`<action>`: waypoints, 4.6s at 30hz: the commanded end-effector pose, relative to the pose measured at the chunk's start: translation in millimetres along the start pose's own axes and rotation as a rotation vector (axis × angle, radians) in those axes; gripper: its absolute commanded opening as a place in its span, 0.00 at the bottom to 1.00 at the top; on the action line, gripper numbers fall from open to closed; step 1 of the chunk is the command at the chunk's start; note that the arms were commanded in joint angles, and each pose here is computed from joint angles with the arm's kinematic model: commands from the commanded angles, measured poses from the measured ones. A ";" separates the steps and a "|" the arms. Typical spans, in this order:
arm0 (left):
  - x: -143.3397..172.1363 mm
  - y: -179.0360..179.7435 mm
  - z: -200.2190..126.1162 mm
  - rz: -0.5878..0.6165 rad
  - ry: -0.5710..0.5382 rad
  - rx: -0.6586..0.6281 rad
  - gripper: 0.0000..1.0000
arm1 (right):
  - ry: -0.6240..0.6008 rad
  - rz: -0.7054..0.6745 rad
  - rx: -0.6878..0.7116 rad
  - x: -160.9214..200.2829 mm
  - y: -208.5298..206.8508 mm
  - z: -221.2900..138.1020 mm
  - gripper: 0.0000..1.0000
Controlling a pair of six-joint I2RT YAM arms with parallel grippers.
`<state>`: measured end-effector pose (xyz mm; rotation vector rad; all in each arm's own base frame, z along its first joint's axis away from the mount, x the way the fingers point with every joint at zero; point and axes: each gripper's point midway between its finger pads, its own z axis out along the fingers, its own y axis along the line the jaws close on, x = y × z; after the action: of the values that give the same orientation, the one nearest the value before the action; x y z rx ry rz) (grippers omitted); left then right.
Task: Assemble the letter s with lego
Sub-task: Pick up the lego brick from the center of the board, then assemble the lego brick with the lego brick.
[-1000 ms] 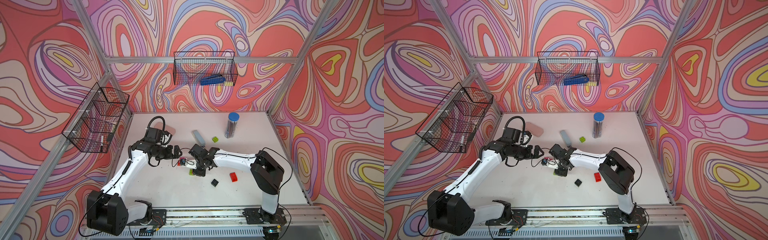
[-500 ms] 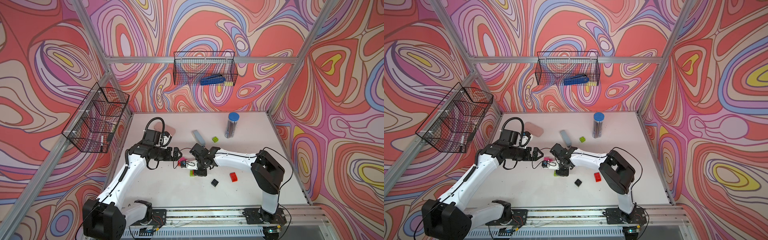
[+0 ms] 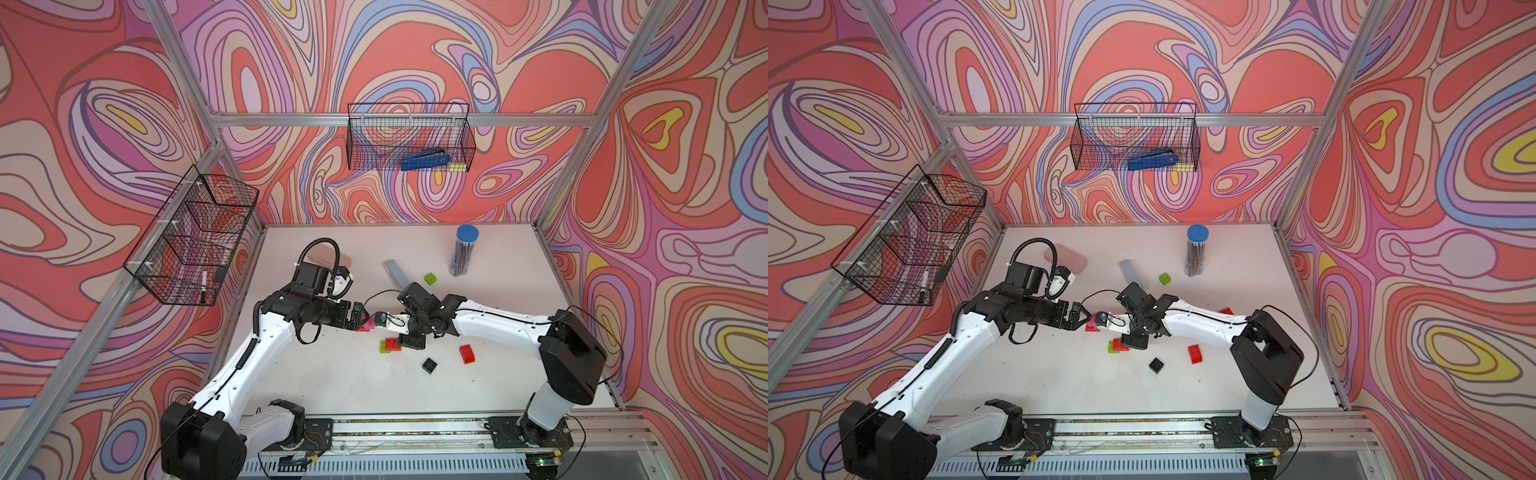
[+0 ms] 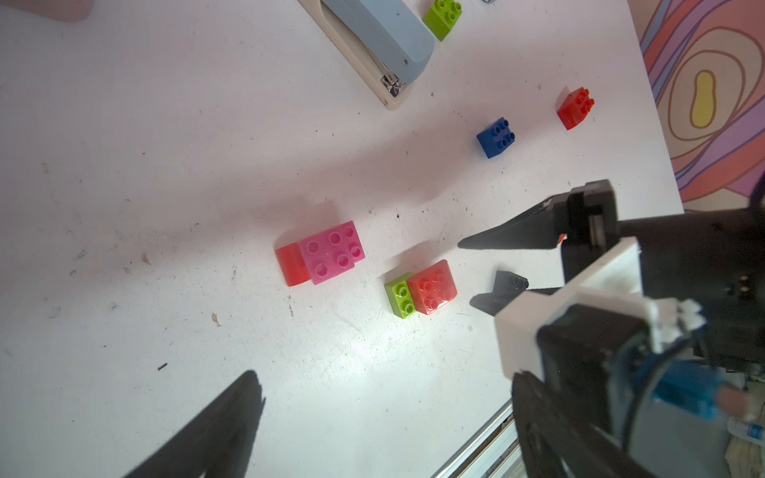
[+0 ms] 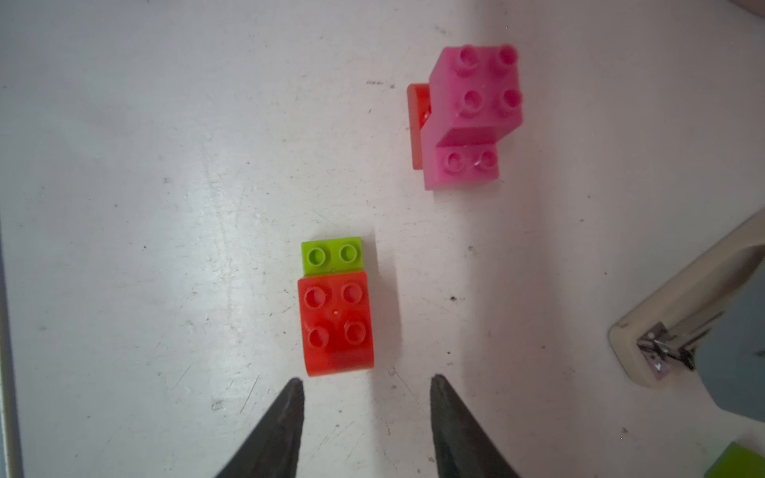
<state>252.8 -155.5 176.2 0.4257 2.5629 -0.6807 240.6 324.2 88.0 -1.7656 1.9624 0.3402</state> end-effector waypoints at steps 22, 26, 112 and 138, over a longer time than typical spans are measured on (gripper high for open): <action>68.5 -54.6 50.5 0.898 0.075 0.135 0.82 | -0.509 0.752 -0.010 18.5 -27.3 -69.0 0.82; 66.5 -53.5 66.0 0.969 0.042 0.138 0.80 | -0.502 0.809 -0.038 23.0 -27.7 -63.5 0.82; 18.5 12.1 37.4 1.045 0.290 -0.012 0.30 | -0.576 1.431 -0.461 -26.2 -37.6 9.9 0.74; 0.6 38.4 71.3 1.114 0.290 0.083 0.25 | -0.568 1.488 -0.628 -54.8 -32.6 76.7 0.68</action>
<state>287.8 -156.5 100.7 1.8380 2.0800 -0.2660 287.7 397.1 55.2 0.0542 2.4066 1.7637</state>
